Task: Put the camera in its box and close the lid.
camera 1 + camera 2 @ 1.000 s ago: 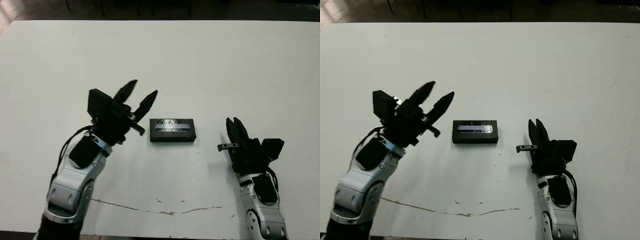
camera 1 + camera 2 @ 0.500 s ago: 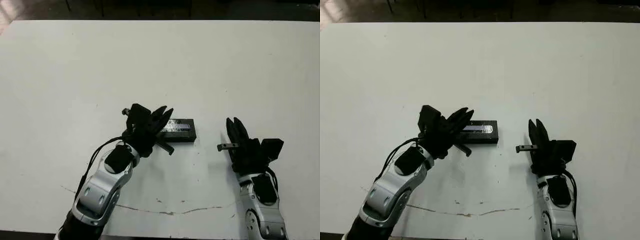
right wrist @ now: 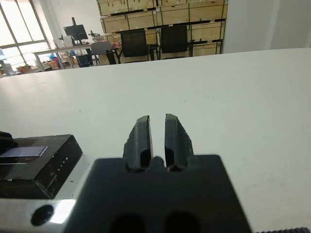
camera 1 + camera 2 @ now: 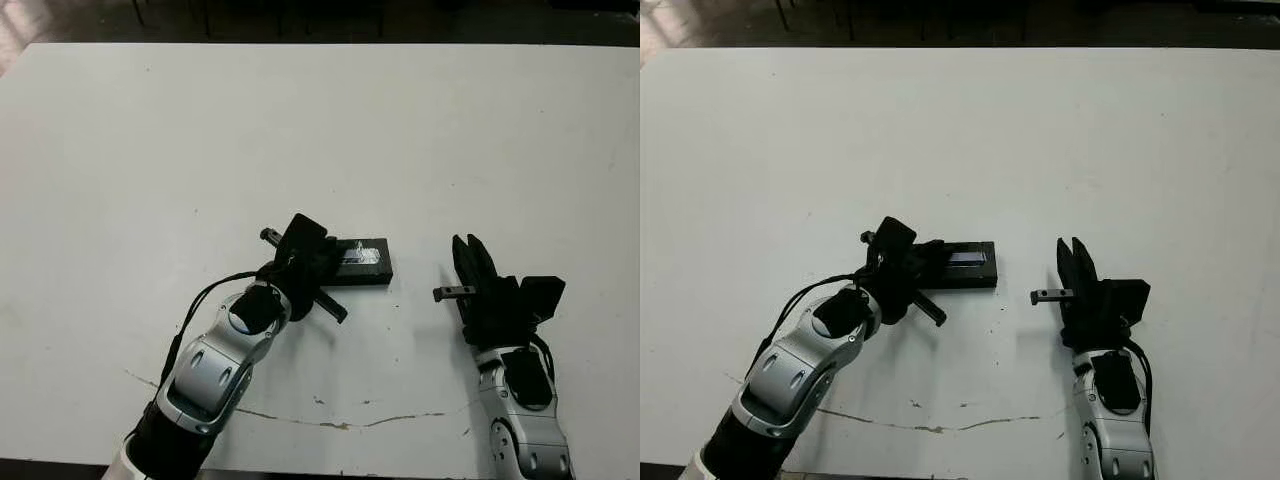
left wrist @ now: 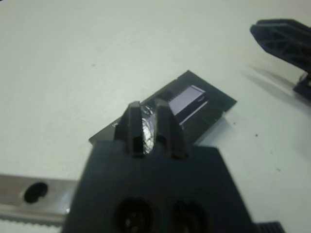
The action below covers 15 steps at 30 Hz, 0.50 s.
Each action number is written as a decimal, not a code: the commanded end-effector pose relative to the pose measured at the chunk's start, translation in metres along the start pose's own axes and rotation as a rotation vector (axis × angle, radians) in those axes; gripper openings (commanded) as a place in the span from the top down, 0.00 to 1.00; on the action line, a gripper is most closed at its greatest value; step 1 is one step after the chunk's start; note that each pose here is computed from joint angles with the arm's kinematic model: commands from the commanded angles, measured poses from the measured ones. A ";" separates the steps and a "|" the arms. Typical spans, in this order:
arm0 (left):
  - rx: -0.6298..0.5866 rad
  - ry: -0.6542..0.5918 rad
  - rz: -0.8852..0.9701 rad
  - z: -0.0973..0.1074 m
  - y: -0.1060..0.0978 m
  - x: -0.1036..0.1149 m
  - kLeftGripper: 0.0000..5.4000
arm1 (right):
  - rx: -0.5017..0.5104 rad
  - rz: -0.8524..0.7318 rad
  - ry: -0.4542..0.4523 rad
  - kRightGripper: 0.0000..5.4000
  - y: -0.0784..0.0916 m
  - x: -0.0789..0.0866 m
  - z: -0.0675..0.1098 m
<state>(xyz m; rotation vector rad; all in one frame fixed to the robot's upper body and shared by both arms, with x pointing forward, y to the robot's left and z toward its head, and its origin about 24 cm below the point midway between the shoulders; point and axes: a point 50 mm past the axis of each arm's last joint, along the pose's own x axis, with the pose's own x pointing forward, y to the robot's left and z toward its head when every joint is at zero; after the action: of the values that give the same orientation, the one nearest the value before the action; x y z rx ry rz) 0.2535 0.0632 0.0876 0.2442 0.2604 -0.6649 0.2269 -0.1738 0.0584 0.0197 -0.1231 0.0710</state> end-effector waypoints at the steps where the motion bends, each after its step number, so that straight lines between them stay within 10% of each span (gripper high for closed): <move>1: -0.055 0.178 -0.035 -0.034 0.002 -0.010 1.00 | 0.022 -0.007 0.037 1.00 -0.001 -0.004 -0.006; 15: -0.065 -0.385 0.313 -0.005 0.049 -0.053 1.00 | -0.020 0.012 0.017 1.00 0.005 0.001 -0.004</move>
<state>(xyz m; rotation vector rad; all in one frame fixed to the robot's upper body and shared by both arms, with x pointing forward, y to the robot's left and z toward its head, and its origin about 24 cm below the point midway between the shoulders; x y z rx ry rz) 0.2441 0.1216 0.1172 0.0761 -0.1383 -0.4391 0.2284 -0.1688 0.0591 0.0099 -0.1235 0.0867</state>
